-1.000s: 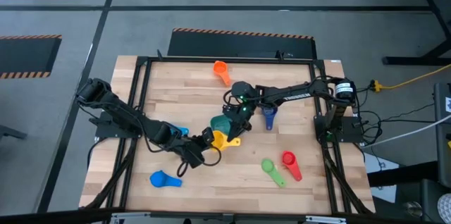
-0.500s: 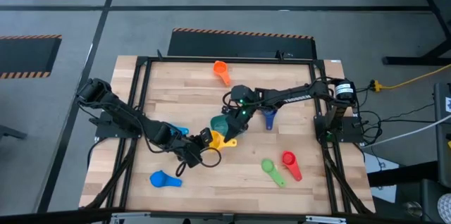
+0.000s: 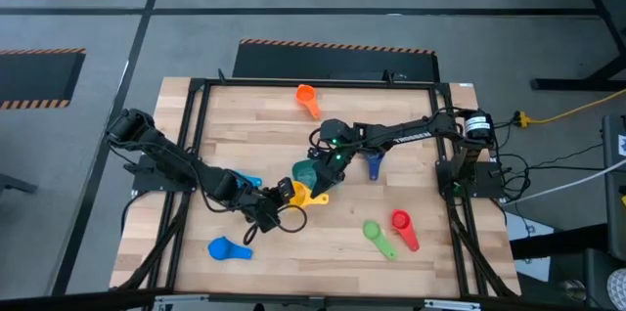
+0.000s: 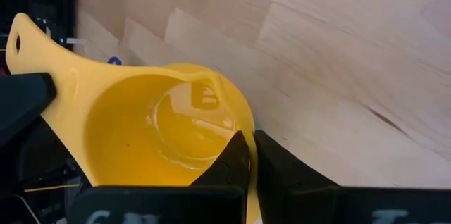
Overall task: Nest measuring cups in basket
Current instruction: Stack the yellow measuring cup on top of the light blue measuring cup
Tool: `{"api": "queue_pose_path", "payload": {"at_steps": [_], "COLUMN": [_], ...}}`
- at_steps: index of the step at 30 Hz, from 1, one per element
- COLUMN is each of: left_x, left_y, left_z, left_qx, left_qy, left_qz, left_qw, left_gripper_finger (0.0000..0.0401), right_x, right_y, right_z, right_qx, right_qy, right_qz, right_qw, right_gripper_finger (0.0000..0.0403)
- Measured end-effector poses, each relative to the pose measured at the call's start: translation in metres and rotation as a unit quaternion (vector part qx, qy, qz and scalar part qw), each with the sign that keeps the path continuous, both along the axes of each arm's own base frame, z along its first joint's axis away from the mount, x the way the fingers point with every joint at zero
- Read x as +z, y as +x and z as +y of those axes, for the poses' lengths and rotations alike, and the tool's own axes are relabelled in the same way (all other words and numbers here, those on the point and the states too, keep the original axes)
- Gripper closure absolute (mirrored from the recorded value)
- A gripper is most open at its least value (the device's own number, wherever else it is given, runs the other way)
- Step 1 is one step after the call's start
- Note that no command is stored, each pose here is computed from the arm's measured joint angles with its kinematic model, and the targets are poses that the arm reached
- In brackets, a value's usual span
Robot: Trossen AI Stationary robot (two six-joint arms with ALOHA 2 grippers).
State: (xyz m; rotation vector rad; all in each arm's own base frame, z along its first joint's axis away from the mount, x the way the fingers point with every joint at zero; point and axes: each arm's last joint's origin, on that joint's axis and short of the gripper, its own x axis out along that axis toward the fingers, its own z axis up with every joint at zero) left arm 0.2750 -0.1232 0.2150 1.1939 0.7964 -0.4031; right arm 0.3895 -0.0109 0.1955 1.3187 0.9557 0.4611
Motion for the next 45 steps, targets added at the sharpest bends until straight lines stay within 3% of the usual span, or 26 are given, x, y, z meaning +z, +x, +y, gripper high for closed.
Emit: {"api": "queue_pose_path", "payload": {"at_steps": [20, 31, 39, 45], "left_x": [-0.001, -0.004, -0.007, -0.008], "left_y": [0.000, -0.004, -0.011, -0.014], "left_z": [0.002, 0.006, 0.014, 0.013], "left_qx": [0.005, 0.008, 0.024, 0.017], "left_qy": [0.003, 0.018, 0.045, 0.044], "left_qz": [0.007, 0.034, 0.076, 0.093], "left_qw": [1.000, 0.999, 0.996, 0.995], "left_gripper_finger": [0.0400, 0.0400, 0.0400, 0.0400], "right_x": [-0.002, -0.011, -0.008, -0.009], "right_y": [0.000, 0.002, 0.007, 0.006], "right_z": [-0.001, -0.002, -0.005, -0.009], "right_qx": [-0.011, -0.037, -0.061, -0.049], "right_qy": [-0.039, -0.057, -0.105, -0.095], "right_qz": [-0.021, 0.000, -0.060, -0.057], "right_qw": [0.999, 0.998, 0.991, 0.993], "right_gripper_finger": [0.0375, 0.0375, 0.0375, 0.0375]}}
